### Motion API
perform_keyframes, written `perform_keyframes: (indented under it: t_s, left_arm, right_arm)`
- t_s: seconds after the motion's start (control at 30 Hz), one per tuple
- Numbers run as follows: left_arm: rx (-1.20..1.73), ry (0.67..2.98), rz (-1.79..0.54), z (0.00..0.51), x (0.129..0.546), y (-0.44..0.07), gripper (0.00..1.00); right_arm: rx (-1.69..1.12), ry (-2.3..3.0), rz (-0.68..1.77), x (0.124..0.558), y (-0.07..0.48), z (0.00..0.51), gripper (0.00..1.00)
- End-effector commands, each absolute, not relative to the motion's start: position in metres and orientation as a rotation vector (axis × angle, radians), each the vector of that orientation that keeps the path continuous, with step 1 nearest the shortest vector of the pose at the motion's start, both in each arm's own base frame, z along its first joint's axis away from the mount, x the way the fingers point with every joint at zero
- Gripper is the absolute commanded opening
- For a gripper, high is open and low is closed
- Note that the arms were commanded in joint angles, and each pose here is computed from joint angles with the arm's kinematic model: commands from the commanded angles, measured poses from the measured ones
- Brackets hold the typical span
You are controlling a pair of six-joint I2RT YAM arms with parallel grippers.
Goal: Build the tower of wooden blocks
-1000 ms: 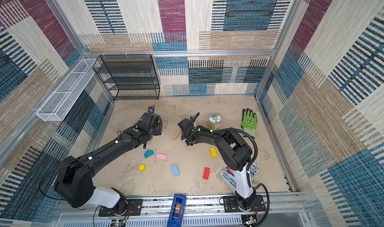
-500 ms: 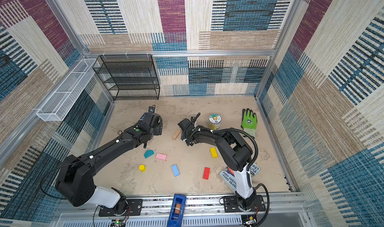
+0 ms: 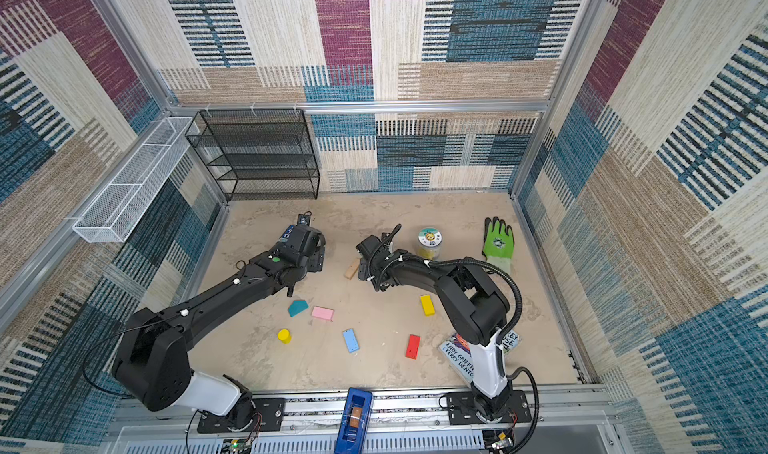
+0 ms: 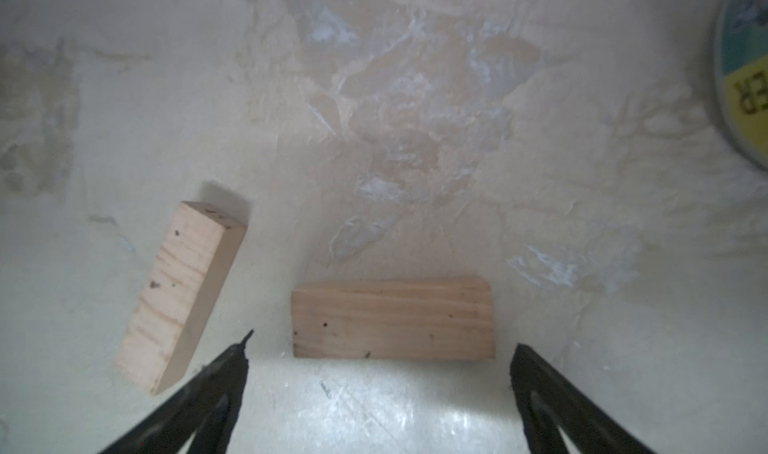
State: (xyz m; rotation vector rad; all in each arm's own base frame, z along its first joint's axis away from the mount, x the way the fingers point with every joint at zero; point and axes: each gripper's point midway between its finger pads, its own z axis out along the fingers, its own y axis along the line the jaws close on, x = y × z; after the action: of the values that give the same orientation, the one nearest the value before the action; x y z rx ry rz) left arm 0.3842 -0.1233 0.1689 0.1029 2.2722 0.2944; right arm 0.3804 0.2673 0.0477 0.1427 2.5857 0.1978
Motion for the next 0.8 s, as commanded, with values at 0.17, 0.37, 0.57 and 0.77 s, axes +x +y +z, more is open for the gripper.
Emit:
perform_keyframes:
  t_s: [0.17, 0.37, 0.57, 0.77]
  left_arm:
    - [0.106, 2.260, 0.280, 0.176, 0.386, -0.125, 0.86]
    - [0.116, 2.257, 0.262, 0.178, 0.384, -0.127, 0.86]
    - [0.154, 2.237, 0.152, 0.184, 0.378, -0.136, 0.86]
    - [0.160, 2.198, 0.063, 0.199, 0.367, -0.133, 0.86]
  right_arm:
    - [0.126, 2.538, 0.238, 0.380, 0.267, 0.080, 0.99]
    - [-0.109, 2.463, 0.212, 0.386, 0.272, 0.116, 1.00]
    - [-0.570, 2.384, 0.150, 0.395, 0.293, 0.135, 1.00]
    - [-0.900, 2.359, 0.255, 0.385, 0.324, 0.120, 1.00]
